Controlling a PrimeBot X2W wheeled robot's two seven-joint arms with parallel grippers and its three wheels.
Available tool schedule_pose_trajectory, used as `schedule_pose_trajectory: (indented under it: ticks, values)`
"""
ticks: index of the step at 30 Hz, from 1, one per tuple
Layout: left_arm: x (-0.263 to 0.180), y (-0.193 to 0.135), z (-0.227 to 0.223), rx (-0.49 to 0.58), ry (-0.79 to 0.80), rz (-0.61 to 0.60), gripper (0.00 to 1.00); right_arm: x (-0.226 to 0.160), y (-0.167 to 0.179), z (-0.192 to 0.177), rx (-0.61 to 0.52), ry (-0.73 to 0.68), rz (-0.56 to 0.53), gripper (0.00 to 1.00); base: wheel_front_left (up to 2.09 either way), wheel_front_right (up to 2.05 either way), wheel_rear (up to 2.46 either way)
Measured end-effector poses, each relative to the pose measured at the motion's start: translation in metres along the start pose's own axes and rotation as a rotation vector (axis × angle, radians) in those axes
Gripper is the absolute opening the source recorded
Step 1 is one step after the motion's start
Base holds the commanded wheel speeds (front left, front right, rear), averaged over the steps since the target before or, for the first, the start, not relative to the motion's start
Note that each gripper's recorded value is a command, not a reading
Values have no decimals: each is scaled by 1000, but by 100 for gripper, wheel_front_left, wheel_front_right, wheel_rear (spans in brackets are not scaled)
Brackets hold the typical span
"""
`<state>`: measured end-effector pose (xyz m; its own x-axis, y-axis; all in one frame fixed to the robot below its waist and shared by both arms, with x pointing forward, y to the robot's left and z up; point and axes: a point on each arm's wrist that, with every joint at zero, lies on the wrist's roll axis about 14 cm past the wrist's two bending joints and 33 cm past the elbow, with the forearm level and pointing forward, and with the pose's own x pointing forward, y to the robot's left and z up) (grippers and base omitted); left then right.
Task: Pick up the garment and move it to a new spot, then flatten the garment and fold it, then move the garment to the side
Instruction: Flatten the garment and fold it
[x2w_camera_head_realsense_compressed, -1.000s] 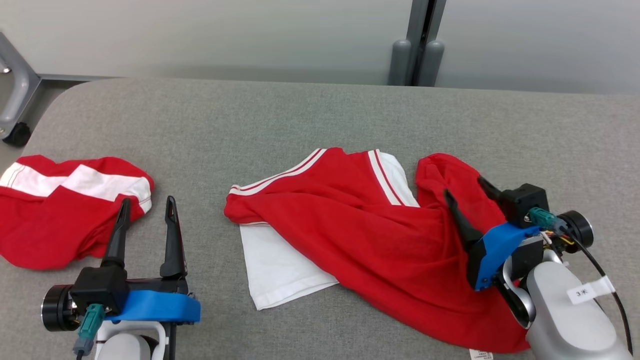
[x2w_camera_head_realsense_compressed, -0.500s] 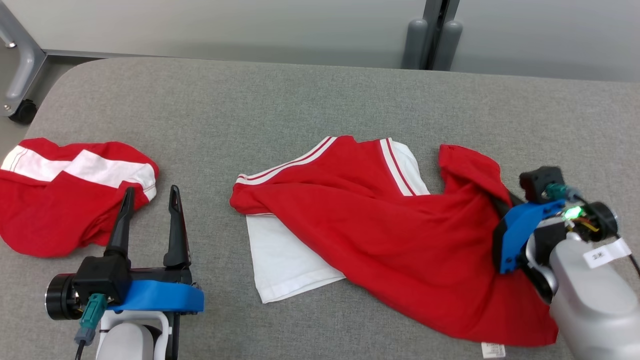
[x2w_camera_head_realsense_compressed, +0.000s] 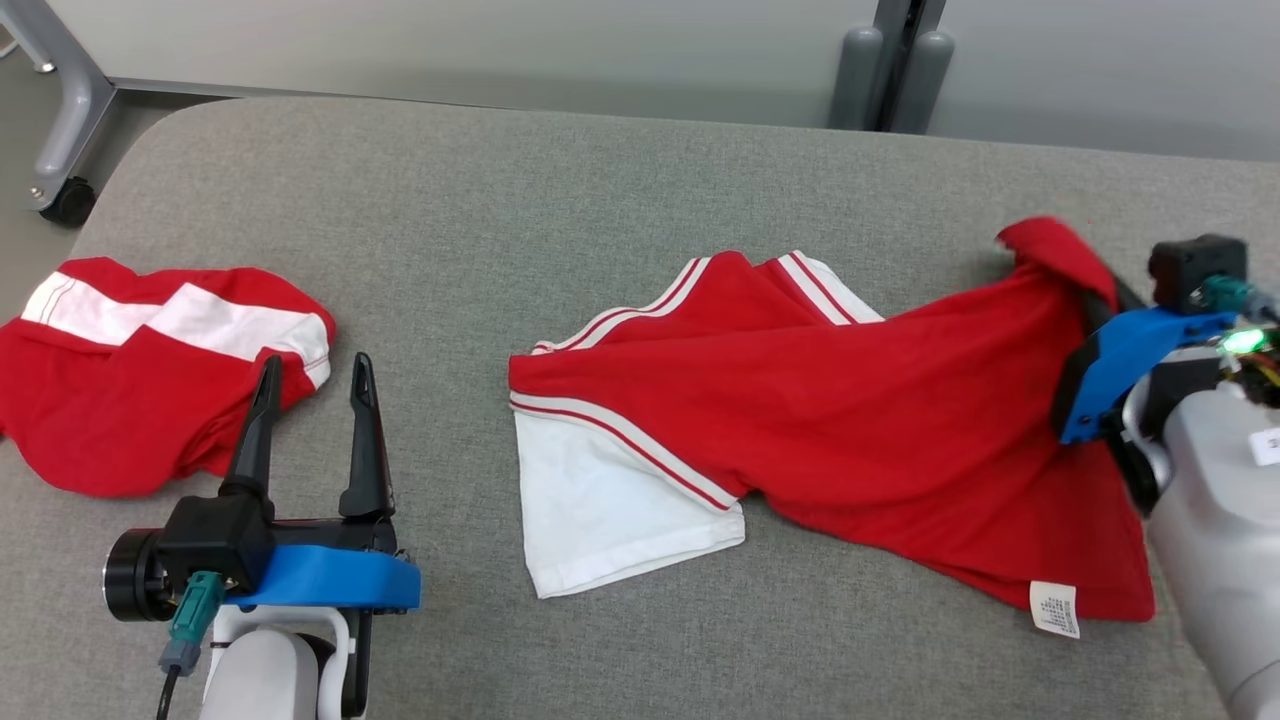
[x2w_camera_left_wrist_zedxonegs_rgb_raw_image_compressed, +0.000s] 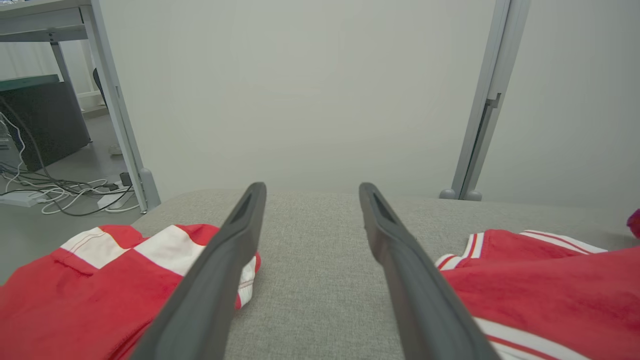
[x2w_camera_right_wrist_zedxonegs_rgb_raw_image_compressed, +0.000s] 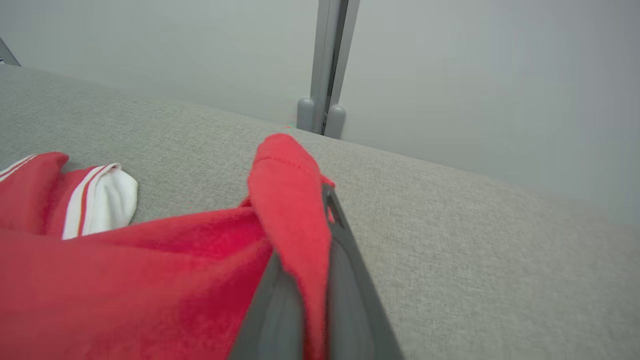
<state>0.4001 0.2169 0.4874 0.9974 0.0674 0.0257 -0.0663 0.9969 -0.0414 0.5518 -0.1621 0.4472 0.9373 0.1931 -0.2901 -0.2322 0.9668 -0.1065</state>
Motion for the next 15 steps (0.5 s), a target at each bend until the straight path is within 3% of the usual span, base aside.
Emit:
schedule_pose_trajectory:
  ticks: [1,2,8,15]
  values:
    - [0,0,0,-1,0,3,100,0,5,-4,6,9,8,96,0,0,0]
    - [0,0,0,-3,-1,3,100,0,10,-7,17,14,14,100,0,0,0]
    - [2,-4,0,-5,-2,-6,100,-7,2,-4,40,-22,-14,100,0,0,0]
    - [5,-11,3,2,-13,-30,100,-25,-21,34,67,-176,-73,100,0,0,0]
